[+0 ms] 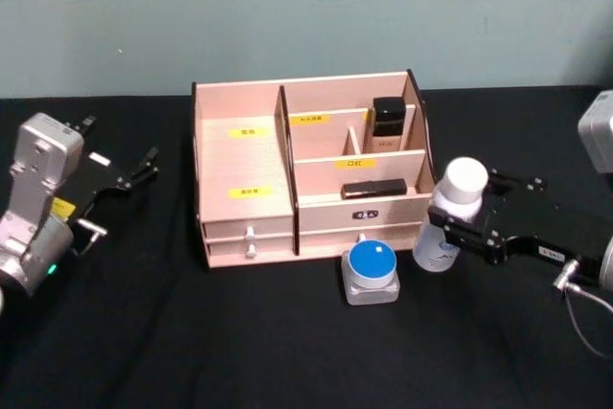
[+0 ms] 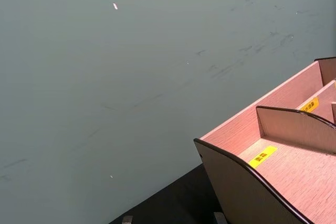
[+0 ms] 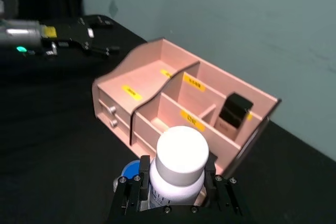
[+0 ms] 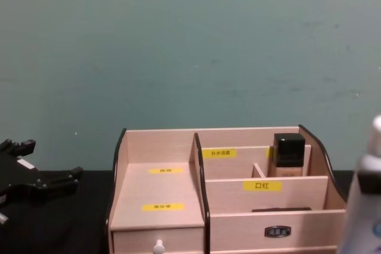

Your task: Pick up the facial cleanser and watermelon frost from the table and place them into the tiered storage box.

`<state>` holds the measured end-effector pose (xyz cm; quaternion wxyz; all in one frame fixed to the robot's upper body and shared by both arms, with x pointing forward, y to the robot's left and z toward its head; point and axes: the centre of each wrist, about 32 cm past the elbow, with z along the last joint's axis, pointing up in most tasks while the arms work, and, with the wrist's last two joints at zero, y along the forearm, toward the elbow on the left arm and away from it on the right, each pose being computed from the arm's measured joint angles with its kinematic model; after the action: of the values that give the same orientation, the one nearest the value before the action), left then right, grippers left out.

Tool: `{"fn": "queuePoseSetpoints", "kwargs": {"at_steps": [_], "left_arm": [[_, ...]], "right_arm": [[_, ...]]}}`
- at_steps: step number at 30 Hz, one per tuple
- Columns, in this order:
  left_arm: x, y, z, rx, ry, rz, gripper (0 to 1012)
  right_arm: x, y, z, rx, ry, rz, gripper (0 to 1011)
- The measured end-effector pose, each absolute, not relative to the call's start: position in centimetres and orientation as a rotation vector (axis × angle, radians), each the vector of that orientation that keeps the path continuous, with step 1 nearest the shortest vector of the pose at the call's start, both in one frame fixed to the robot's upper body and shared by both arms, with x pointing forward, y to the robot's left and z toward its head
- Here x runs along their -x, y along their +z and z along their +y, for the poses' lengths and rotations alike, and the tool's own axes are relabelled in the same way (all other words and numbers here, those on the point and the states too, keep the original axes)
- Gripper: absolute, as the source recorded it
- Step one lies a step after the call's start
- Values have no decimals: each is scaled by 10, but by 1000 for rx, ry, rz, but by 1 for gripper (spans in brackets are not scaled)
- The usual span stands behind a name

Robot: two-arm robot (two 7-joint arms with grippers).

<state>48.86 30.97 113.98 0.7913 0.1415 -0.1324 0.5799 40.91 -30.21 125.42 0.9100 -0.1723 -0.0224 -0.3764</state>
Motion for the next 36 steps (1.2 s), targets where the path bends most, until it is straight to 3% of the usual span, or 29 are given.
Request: {"fn": "queuePoseSetpoints", "kwargs": {"at_steps": [8,16,36], "left_arm": [[-489,1140,310,-304,1248,-285,1001],[-489,1140,310,-304,1248,-285,1001],[-489,1140,310,-305,1248,-285,1001]], "right_arm": [[-420,1274,-291,321,-753,-73,593],[-447,1285,-270,297,-739,-88,593],[-507,1280,-223,298,-750,-111,593]]}}
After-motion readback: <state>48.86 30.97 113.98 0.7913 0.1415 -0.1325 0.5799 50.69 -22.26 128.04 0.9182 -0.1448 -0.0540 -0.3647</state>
